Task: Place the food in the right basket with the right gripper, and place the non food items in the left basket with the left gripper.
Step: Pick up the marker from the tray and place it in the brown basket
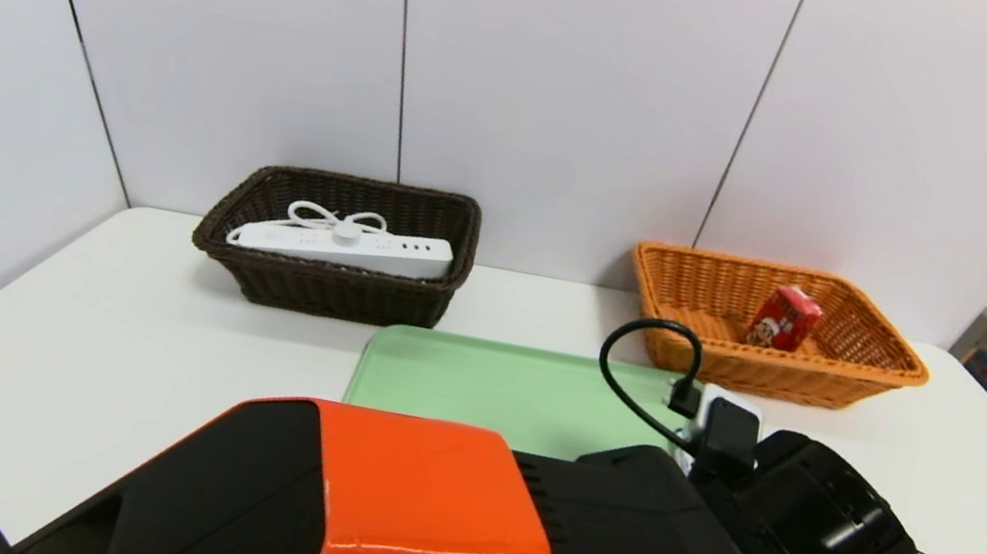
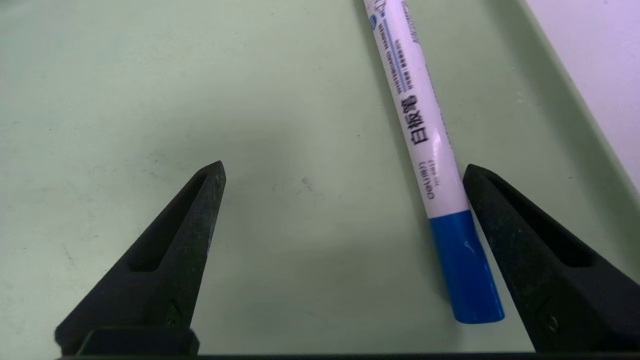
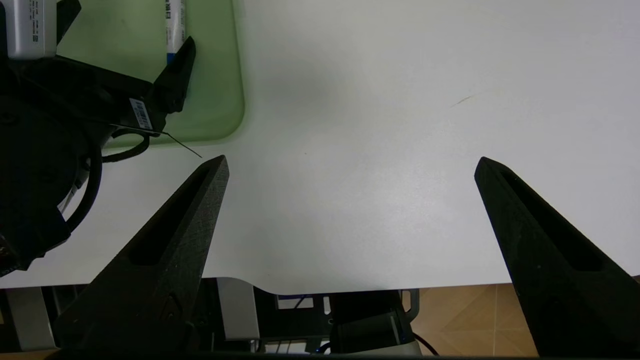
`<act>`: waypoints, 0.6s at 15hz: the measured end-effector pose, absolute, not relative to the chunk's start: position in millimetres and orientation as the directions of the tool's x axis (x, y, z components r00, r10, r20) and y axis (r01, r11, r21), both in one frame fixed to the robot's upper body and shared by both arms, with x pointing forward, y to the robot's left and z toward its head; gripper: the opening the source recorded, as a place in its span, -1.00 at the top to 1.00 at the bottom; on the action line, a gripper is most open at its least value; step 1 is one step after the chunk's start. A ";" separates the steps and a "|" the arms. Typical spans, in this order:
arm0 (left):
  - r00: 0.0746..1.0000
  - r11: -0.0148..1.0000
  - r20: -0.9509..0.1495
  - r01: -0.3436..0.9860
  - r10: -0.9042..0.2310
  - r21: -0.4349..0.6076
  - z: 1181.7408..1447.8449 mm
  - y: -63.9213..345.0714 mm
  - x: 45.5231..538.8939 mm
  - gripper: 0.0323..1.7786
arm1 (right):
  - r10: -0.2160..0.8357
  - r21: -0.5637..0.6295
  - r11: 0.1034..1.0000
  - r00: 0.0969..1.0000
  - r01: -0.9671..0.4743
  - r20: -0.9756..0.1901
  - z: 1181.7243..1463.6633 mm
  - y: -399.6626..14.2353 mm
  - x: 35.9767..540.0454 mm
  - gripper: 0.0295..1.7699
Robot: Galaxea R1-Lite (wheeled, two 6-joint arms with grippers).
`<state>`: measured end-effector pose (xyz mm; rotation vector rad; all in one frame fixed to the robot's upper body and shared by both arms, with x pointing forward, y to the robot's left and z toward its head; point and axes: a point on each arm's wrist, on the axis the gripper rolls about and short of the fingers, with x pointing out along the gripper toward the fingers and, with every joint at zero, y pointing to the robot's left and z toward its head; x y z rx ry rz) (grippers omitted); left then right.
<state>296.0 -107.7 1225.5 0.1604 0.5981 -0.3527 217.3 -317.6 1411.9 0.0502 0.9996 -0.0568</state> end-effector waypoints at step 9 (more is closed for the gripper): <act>0.782 0.934 -0.539 0.356 -0.312 -0.023 1237.0 -107.7 299.5 -0.90 | -0.022 0.020 0.997 0.552 0.069 -0.834 1413.5 -318.4 211.5 -0.92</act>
